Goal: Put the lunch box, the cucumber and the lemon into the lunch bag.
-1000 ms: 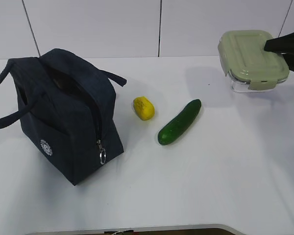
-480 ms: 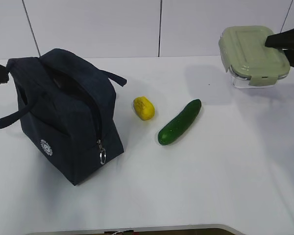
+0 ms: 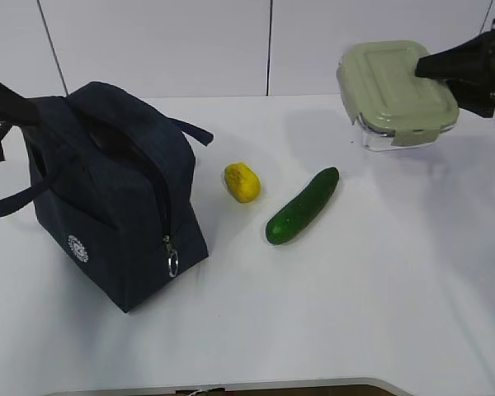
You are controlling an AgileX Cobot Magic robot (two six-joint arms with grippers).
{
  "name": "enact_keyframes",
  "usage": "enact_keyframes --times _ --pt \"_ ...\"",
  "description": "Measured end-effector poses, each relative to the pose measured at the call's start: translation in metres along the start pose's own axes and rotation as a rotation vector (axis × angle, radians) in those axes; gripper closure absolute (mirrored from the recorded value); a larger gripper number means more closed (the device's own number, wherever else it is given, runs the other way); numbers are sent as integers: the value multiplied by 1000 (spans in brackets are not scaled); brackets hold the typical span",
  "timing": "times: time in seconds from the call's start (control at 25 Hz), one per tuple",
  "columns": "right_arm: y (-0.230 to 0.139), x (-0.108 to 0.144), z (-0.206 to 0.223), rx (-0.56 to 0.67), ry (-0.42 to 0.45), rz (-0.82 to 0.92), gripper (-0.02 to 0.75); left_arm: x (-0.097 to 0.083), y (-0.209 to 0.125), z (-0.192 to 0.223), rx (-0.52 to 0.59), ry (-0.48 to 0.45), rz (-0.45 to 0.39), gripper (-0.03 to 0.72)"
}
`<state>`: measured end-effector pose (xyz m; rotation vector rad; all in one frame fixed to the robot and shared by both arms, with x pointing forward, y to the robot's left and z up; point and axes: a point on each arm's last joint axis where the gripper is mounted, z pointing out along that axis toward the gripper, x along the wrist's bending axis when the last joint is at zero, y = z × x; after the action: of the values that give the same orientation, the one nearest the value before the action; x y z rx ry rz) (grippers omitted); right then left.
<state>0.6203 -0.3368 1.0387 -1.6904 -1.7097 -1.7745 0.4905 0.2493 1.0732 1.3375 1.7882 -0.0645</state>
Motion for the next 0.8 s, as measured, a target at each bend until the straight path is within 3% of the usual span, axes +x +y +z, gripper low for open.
enact_keyframes --times 0.48,0.8 --pt "26 60 33 31 126 -202 361 9 7 20 -1 5 -41 217" --pt "21 85 55 75 188 -249 361 12 10 31 1 -29 -61 217"
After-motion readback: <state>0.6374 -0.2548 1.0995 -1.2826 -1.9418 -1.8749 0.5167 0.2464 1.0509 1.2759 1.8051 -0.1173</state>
